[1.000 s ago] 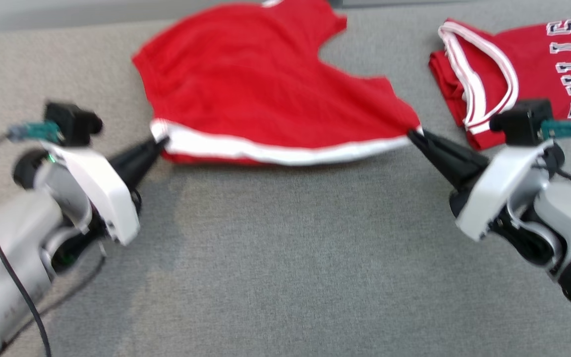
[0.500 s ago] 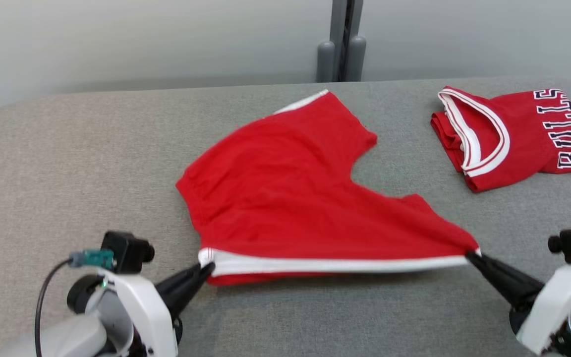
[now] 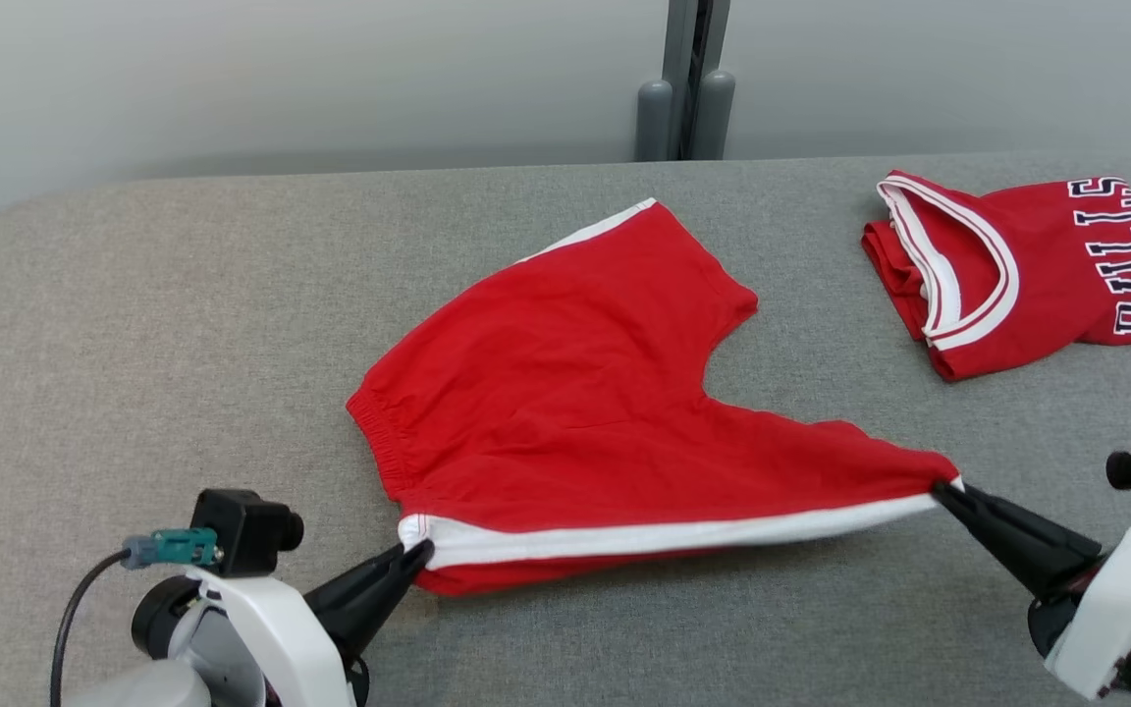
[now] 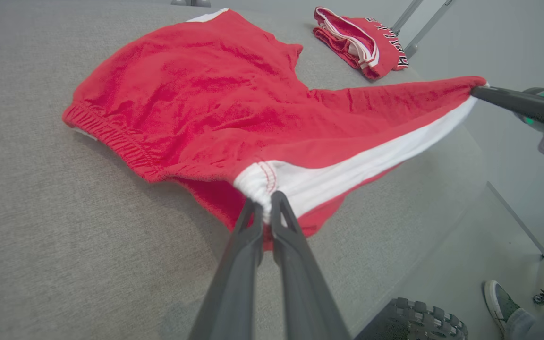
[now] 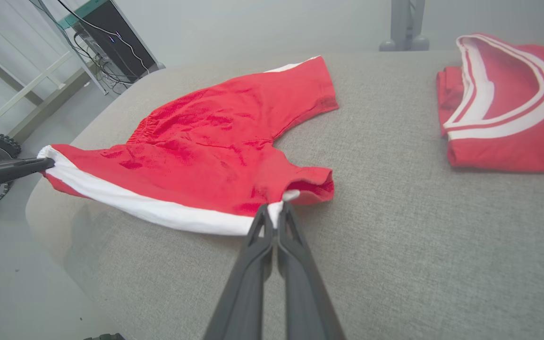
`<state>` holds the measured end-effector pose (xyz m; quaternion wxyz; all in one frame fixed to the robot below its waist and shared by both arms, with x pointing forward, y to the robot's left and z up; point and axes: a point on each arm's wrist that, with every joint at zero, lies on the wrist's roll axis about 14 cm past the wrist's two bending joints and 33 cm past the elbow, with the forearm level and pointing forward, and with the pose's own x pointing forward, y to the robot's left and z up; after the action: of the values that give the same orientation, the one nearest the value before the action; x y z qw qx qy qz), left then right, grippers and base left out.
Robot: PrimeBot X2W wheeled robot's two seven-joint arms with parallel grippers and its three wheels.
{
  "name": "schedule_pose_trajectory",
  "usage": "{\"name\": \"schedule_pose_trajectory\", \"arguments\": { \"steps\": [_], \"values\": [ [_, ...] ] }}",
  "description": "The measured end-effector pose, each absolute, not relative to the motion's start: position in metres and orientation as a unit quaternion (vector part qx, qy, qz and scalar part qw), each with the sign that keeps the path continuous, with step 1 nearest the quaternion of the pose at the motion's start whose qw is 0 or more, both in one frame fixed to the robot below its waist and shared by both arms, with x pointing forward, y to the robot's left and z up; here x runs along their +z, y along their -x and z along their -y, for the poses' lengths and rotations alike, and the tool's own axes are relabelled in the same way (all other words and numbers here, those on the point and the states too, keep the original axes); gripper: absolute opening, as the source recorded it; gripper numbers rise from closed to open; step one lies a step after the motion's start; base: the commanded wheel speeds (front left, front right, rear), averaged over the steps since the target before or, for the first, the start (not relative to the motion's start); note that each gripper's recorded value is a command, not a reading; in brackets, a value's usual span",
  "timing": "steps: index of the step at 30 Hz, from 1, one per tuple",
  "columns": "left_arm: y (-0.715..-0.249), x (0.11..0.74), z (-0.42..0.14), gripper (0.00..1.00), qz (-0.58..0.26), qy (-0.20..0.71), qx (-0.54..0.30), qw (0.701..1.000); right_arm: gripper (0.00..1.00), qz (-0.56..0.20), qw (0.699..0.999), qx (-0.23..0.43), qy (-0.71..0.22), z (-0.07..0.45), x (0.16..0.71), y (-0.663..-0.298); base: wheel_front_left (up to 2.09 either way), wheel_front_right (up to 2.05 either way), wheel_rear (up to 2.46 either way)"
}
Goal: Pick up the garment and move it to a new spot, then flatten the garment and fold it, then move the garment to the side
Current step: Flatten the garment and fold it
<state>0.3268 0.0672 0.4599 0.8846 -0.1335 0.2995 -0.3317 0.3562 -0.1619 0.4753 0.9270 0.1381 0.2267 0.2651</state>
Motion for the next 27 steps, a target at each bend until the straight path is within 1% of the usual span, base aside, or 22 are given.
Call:
{"name": "schedule_pose_trajectory", "arguments": {
  "steps": [4, 9, 11, 12, 16, 18, 22, 27],
  "values": [
    [-0.347, 0.466, -0.068, 0.0, -0.282, 0.148, -0.324, 0.891, 0.0, -0.21, 0.932, 0.266, -0.132, 0.153, 0.487, -0.379, 0.0, 0.0, 0.0],
    [-0.385, 0.473, -0.072, 0.0, -0.258, 0.17, -0.311, 0.899, 0.0, -0.19, 0.936, 0.272, -0.116, 0.142, 0.501, -0.422, 0.0, 0.0, 0.0],
    [-0.404, 0.472, -0.08, 0.0, -0.248, 0.155, -0.301, 0.908, 0.0, -0.187, 0.937, 0.276, -0.105, 0.137, 0.505, -0.441, 0.0, 0.0, 0.0],
    [-0.423, 0.469, -0.089, 0.0, -0.24, 0.138, -0.286, 0.917, 0.0, -0.181, 0.937, 0.281, -0.102, 0.13, 0.509, -0.461, 0.0, 0.0, 0.0],
    [-0.45, 0.457, -0.096, 0.0, -0.241, 0.137, -0.257, 0.926, 0.0, -0.189, 0.933, 0.293, -0.09, 0.116, 0.504, -0.493, 0.0, 0.0, 0.0],
    [-0.457, 0.446, -0.1, 0.0, -0.26, 0.142, -0.243, 0.924, 0.0, -0.198, 0.928, 0.303, -0.084, 0.107, 0.499, -0.506, 0.0, 0.0, 0.0],
    [-0.464, 0.425, -0.102, 0.0, -0.303, 0.153, -0.236, 0.91, 0.0, -0.215, 0.921, 0.319, -0.069, 0.091, 0.49, -0.535, 0.0, 0.0, 0.0],
    [-0.477, 0.419, -0.104, 0.0, -0.321, 0.18, -0.23, 0.901, 0.0, -0.228, 0.915, 0.328, -0.054, 0.077, 0.479, -0.57, 0.0, 0.0, 0.0]
  ]
}}
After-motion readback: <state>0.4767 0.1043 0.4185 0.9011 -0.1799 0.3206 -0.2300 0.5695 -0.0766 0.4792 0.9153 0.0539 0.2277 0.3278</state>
